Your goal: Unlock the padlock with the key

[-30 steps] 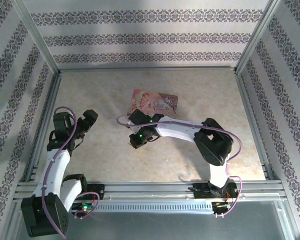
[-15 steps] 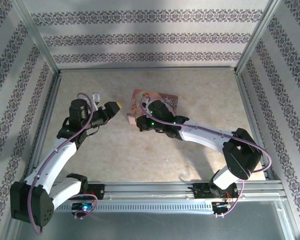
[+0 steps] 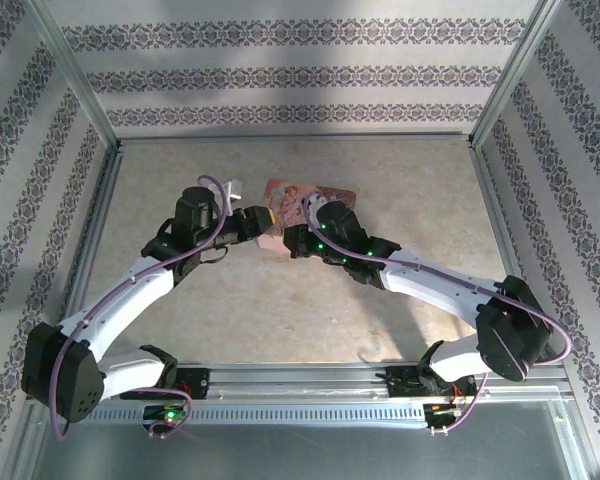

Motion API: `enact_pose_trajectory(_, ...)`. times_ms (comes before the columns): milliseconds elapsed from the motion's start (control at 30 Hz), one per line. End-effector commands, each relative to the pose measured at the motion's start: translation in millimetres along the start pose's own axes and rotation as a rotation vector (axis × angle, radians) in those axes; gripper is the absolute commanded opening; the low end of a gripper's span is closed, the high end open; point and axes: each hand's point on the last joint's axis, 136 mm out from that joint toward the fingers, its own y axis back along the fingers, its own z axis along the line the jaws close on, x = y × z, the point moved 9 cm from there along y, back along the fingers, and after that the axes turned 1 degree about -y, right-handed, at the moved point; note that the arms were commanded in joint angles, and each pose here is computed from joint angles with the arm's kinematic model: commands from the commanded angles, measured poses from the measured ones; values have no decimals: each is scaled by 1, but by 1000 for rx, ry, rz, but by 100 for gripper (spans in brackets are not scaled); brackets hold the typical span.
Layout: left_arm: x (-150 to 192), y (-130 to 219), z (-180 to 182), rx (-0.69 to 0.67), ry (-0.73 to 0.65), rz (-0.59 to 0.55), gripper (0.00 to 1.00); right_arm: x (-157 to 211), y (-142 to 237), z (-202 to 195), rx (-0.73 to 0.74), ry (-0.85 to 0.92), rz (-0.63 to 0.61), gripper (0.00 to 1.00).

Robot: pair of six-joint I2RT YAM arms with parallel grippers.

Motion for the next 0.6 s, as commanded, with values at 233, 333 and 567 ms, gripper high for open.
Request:
enact_pose_trajectory(233,1,-24,-13,-13,-83,30,39,-1,11,-4,14,8,-30,0)
enact_pose_trajectory(333,4,-27,-13,-14,-84,43,34,-2,10,-4,16,9,-32,0)
enact_pose_trajectory(567,6,-30,-11,-27,-90,49,29,-4,11,-3,10,2,-39,0)
